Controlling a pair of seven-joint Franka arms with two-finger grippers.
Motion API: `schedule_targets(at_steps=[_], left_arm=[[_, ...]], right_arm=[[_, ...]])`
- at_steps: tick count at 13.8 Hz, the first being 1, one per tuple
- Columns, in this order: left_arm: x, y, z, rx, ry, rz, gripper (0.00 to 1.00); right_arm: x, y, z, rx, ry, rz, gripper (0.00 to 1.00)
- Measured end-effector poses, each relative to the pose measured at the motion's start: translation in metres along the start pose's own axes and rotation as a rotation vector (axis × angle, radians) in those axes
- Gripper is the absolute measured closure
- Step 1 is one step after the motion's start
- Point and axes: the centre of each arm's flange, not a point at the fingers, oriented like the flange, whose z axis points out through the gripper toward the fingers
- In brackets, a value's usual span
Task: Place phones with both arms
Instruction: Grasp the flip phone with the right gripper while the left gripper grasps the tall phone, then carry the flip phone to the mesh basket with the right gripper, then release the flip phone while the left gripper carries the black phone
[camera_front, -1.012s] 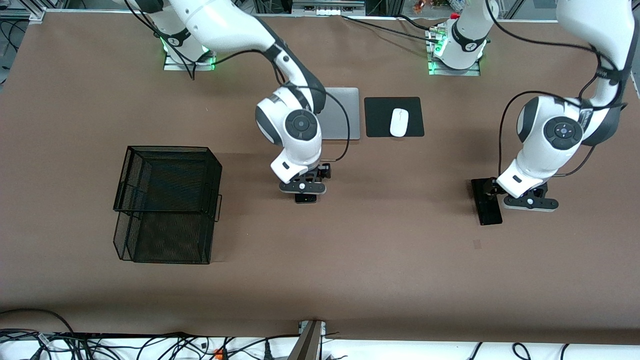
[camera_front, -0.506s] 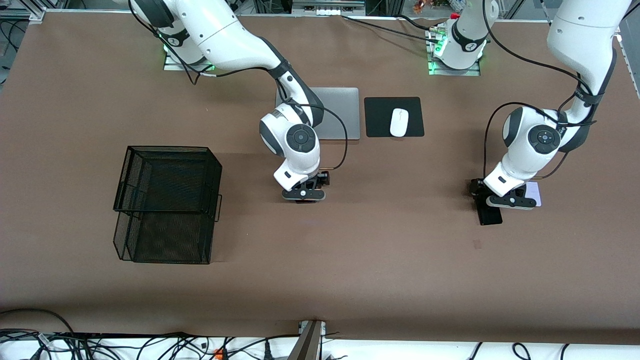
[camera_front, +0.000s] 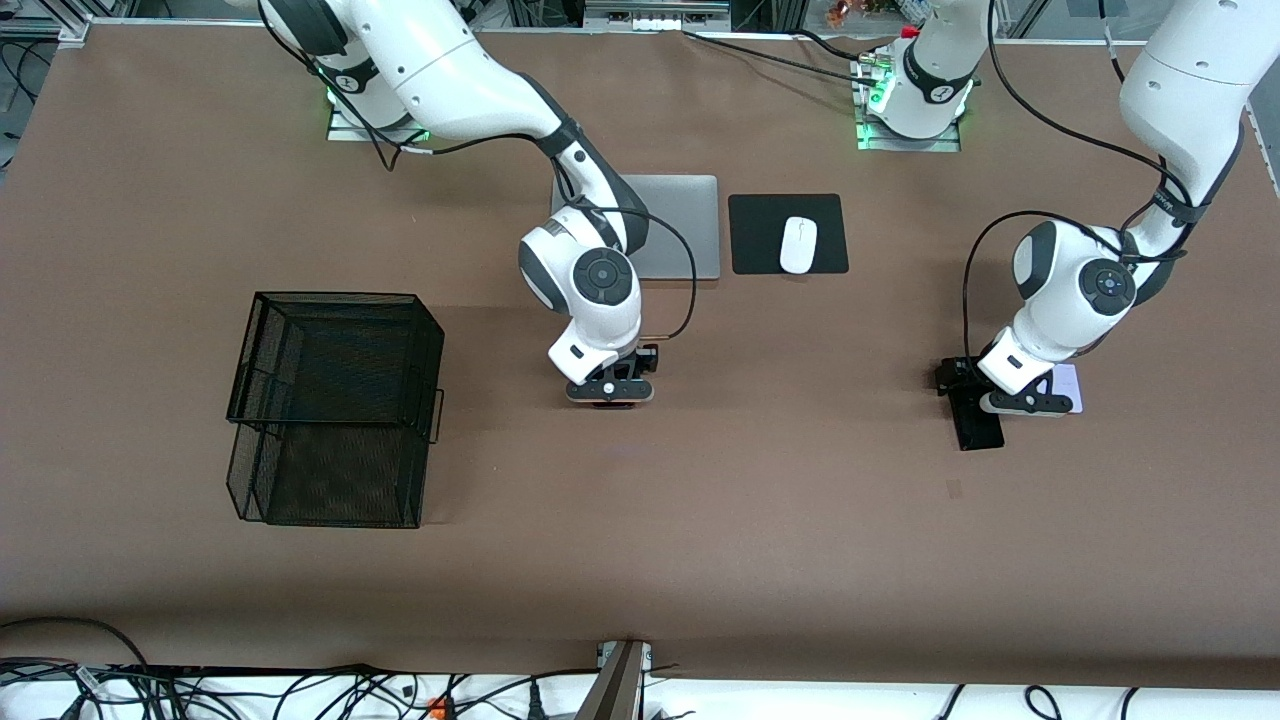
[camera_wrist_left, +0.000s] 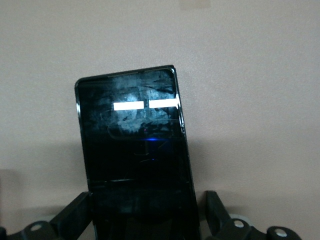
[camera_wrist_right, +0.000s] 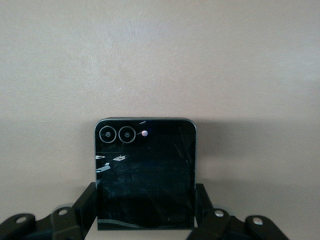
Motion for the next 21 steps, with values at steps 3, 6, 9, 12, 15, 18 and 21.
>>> schedule_targets(at_steps=[3, 6, 9, 12, 15, 18, 21], left_arm=[[0.003, 0.002, -0.006, 0.002, 0.009, 0.004, 0.16], [0.009, 0.006, -0.01, 0.001, 0.022, 0.011, 0.18], [0.023, 0.018, -0.022, 0.003, 0.007, 0.034, 0.19], [0.052, 0.036, -0.057, 0.035, -0.1, 0.066, 0.19], [0.085, 0.061, -0.106, 0.068, -0.19, 0.097, 0.19], [0.105, 0.108, -0.144, 0.096, -0.243, 0.104, 0.19], [0.107, 0.163, -0.155, 0.054, -0.26, 0.082, 0.19]], right_arm=[[0.021, 0.008, -0.098, -0.03, -0.038, 0.031, 0.21], [0.038, 0.05, -0.201, -0.025, -0.048, 0.045, 0.21], [0.066, 0.149, -0.239, -0.065, -0.084, 0.004, 0.21], [0.083, 0.275, -0.241, -0.096, -0.115, -0.025, 0.21], [0.081, 0.377, -0.219, -0.079, -0.105, -0.069, 0.21], [0.073, 0.445, -0.166, -0.022, -0.102, -0.086, 0.21], [0.059, 0.467, -0.117, -0.004, -0.146, -0.056, 0.21]])
